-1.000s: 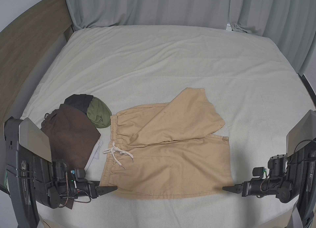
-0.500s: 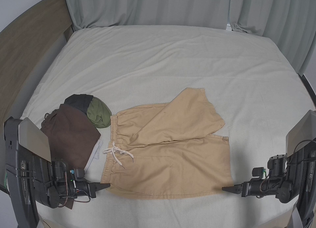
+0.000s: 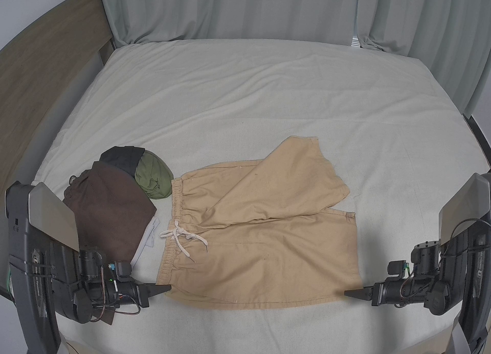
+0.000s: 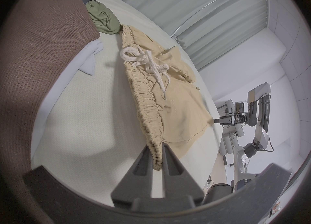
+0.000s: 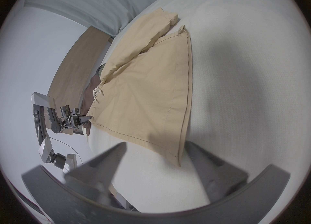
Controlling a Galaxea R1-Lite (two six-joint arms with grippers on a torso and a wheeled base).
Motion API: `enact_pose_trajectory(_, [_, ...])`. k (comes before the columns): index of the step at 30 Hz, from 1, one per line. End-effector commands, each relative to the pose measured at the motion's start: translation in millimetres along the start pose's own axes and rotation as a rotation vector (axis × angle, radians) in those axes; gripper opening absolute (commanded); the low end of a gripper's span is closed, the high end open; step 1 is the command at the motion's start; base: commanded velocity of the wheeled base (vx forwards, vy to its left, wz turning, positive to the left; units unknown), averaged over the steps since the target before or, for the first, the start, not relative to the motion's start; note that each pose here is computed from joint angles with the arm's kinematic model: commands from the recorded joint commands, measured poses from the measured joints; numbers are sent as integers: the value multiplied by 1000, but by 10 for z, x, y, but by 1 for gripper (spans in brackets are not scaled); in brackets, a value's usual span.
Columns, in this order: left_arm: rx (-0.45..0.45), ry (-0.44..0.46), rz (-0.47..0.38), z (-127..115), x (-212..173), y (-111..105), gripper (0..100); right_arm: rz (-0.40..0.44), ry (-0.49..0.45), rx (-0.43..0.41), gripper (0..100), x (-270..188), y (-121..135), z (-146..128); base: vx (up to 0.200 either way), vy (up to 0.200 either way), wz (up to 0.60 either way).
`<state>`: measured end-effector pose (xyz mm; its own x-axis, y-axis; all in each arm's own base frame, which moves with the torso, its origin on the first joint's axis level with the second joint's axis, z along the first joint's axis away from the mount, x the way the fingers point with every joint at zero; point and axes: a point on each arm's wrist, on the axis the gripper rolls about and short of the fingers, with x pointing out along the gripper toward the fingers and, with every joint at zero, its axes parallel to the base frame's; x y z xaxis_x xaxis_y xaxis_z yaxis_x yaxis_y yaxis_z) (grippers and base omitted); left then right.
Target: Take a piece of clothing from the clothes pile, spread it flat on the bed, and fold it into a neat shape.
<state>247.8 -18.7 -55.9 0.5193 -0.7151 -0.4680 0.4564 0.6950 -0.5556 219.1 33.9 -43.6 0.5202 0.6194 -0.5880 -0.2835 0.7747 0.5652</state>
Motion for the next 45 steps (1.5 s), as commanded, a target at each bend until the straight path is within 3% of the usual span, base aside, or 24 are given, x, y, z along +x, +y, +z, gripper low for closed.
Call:
enact_pose_trajectory(1, [0, 0, 0, 1, 0, 1, 0, -1, 10, 3, 0, 40, -27, -16, 0, 0, 0])
enact_pose_trajectory(12, [-22, -10, -8, 6, -95, -12, 0, -16, 33, -4, 0, -71, 36, -82, 0, 0, 0])
enact_pose_trajectory(24, [-91, 72, -7, -193, -238, -172, 0, -14, 44, -22, 0, -108, 79, -81, 0, 0, 0])
enact_pose_trajectory(40, [-66, 98, -3, -268, -256, -161, 0, -24, 58, -31, 0, -124, 58, -98, 0, 0, 0])
enact_pose_trajectory(45, [-29, 69, -15, -186, -205, -144, 0, 14, -1, -72, 0, -154, 112, -7, 0, 0, 0])
